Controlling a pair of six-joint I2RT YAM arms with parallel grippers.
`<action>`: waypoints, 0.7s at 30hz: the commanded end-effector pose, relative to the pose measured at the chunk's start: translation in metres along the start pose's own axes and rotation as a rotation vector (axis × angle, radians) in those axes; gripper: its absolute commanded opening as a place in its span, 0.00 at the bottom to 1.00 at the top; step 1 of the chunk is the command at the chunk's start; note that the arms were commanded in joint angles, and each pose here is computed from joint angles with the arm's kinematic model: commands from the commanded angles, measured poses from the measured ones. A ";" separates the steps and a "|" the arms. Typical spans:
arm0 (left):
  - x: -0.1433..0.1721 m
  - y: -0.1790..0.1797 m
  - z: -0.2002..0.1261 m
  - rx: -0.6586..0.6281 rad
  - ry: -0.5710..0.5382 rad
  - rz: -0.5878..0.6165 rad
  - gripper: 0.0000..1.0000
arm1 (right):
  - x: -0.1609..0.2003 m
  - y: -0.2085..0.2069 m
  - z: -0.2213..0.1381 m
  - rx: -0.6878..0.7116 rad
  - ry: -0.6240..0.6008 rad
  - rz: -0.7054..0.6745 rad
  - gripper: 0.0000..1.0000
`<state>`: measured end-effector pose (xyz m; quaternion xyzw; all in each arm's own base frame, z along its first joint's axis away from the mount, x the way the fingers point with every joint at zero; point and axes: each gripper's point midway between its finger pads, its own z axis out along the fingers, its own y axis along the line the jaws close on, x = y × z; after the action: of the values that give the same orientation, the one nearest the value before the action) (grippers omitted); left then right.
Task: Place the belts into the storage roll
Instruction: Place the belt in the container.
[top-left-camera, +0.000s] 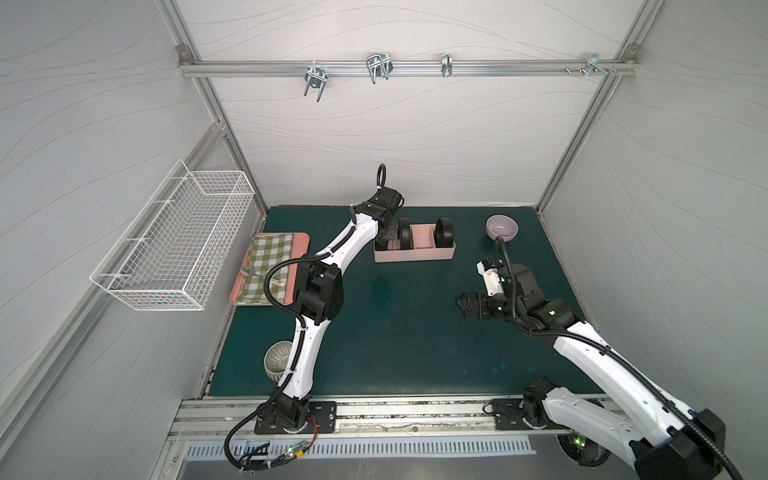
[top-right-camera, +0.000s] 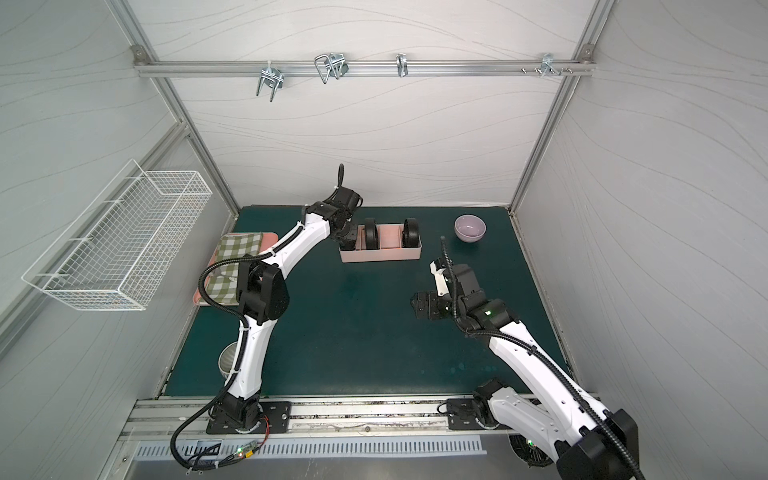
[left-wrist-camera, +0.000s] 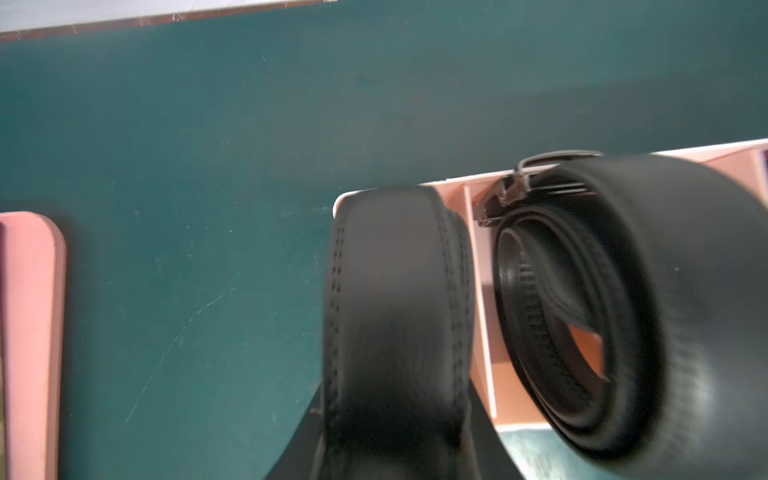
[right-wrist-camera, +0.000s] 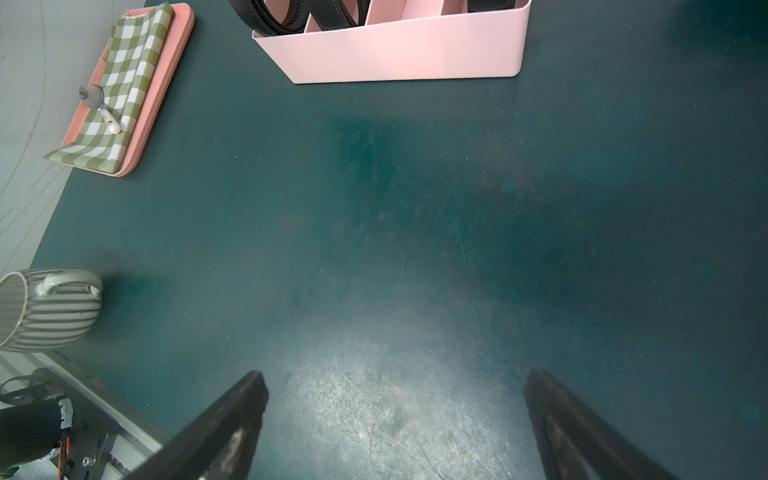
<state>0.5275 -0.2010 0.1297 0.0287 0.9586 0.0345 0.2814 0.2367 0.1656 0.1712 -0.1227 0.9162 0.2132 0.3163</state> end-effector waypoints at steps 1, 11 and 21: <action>-0.022 0.004 0.002 -0.018 -0.094 -0.054 0.00 | -0.002 0.000 0.001 -0.013 -0.007 0.009 0.99; -0.014 0.002 0.006 -0.083 -0.222 -0.084 0.00 | 0.000 0.000 0.002 -0.015 -0.001 0.011 0.99; 0.017 0.000 0.033 -0.075 -0.186 -0.126 0.00 | -0.001 0.000 0.000 -0.011 -0.004 0.012 0.99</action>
<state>0.5304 -0.1979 0.1123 -0.0200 0.9239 0.0571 0.3779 0.2375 0.1663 0.1722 -0.1223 0.9150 0.2176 0.3168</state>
